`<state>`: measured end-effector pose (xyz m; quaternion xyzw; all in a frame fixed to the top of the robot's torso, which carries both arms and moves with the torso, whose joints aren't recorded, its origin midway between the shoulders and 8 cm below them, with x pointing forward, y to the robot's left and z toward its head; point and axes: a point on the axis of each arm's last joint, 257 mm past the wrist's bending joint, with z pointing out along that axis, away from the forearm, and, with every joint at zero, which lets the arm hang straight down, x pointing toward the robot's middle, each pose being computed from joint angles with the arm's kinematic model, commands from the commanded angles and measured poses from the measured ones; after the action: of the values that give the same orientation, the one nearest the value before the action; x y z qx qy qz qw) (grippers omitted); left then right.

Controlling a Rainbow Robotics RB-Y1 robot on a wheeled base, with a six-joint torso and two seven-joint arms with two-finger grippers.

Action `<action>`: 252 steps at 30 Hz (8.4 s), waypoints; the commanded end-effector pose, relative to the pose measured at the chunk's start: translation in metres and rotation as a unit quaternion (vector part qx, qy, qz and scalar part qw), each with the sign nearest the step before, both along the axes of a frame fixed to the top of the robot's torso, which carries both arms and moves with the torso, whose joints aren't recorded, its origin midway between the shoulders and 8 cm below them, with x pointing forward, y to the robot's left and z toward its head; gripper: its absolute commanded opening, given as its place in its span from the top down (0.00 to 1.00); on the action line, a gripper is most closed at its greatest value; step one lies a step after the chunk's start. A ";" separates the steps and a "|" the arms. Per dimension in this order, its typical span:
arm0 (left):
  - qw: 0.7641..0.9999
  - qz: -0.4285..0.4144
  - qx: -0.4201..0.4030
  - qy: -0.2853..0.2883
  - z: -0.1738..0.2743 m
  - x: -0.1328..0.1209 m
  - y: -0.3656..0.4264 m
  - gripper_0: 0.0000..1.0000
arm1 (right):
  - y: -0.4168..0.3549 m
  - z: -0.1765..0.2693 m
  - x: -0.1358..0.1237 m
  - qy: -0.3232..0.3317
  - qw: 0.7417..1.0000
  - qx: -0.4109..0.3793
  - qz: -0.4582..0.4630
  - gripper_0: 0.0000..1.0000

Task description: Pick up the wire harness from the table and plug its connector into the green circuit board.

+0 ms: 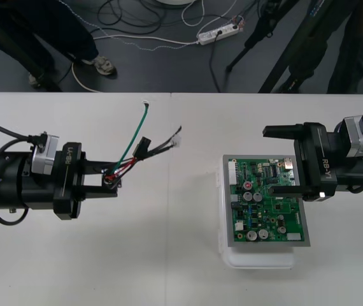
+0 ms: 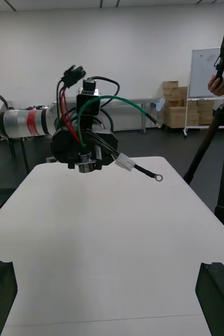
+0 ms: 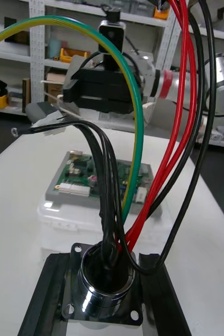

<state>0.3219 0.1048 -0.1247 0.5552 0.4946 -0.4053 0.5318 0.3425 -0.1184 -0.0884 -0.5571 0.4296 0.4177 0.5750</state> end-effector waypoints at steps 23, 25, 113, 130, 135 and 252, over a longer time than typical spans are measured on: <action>0.970 0.017 -0.154 0.187 0.026 -0.066 -0.134 1.00 | 0.000 0.020 0.000 0.030 0.999 0.023 0.006 0.00; 0.971 0.040 -0.152 0.180 0.027 -0.064 -0.140 1.00 | 0.001 0.020 0.000 0.030 0.999 0.024 0.007 0.00; 0.912 -0.177 0.032 0.367 0.051 -0.151 -0.160 1.00 | -0.038 0.050 -0.009 0.053 0.997 0.050 0.026 0.00; 0.876 -0.264 0.100 0.391 0.044 -0.141 -0.135 1.00 | -0.046 0.060 -0.008 0.060 0.996 0.066 0.025 0.00; 0.868 -0.279 0.104 0.396 0.046 -0.142 -0.134 1.00 | -0.053 0.066 -0.009 0.063 0.995 0.071 0.025 0.00; 0.846 -0.309 0.073 0.428 0.070 -0.153 -0.146 1.00 | 0.027 0.134 -0.134 0.129 0.922 0.177 0.320 0.00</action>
<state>0.1756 -0.0304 -0.0716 0.4918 0.5102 -0.6993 0.0939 0.2222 -0.0943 0.0350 -0.4847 0.2311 0.6997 0.4713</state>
